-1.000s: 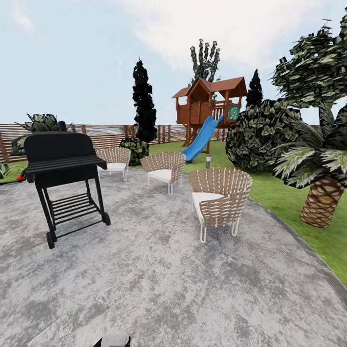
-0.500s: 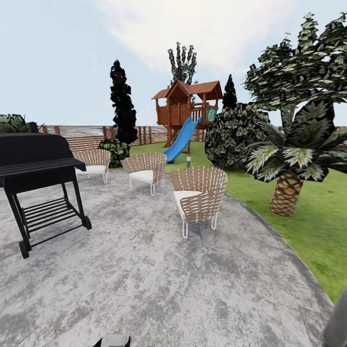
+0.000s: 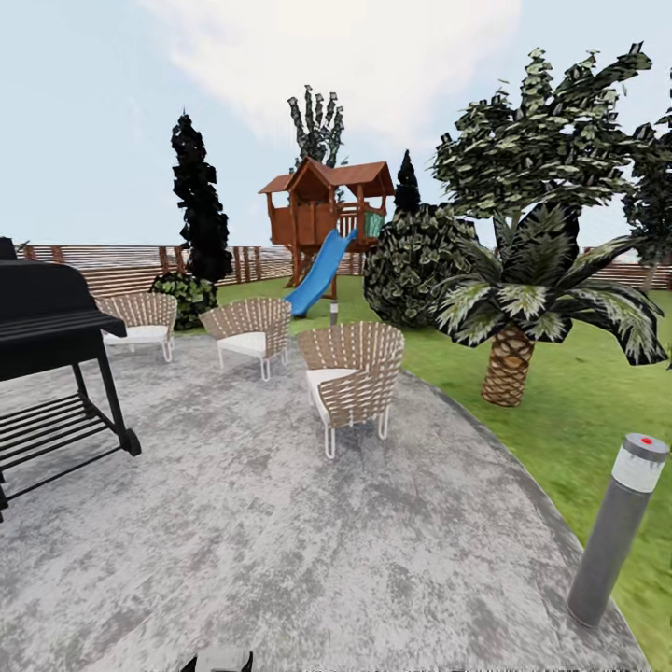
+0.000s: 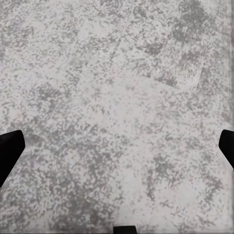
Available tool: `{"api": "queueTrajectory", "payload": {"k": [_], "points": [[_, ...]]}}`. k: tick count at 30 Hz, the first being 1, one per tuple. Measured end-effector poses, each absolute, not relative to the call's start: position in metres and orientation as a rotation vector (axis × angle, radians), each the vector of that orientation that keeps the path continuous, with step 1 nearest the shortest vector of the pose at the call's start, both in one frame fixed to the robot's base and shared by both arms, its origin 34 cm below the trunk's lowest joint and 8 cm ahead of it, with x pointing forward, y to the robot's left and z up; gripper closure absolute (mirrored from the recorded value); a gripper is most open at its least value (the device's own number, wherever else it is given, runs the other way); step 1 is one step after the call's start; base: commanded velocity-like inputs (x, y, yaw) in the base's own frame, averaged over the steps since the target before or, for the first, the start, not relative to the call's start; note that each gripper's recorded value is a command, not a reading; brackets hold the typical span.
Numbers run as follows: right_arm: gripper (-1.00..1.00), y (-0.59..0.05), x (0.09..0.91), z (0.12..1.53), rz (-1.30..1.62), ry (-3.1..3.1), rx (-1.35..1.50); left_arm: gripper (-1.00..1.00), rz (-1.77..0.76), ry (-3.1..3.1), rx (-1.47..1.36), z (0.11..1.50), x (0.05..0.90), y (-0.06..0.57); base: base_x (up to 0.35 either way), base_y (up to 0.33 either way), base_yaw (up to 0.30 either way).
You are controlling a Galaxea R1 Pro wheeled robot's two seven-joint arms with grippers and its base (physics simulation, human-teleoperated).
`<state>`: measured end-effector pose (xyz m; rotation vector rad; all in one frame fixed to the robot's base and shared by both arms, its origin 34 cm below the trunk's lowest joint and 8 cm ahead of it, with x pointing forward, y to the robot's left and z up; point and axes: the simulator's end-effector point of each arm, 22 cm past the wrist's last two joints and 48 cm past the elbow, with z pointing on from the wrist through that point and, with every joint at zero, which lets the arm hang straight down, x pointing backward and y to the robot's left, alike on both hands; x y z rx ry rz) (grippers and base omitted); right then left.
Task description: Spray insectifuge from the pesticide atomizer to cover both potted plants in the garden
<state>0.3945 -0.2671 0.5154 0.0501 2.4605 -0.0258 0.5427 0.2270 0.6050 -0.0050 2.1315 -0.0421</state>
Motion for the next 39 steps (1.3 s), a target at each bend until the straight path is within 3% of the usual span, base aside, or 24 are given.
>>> {"api": "queueTrajectory", "payload": {"k": [9,39], "points": [[-1.0,-0.2668,0.3943,0.5152,-0.025,2.461,0.049,-1.0,-0.042,2.131,-0.005,0.6051,0.5428,0.227,-0.139,0.0,-0.06],[-1.0,-0.2667,0.3976,0.5182,-0.025,2.45,0.048,-1.0,-0.042,2.121,-0.004,0.6093,0.5449,0.2269,-0.15,0.0,-0.259]]}}
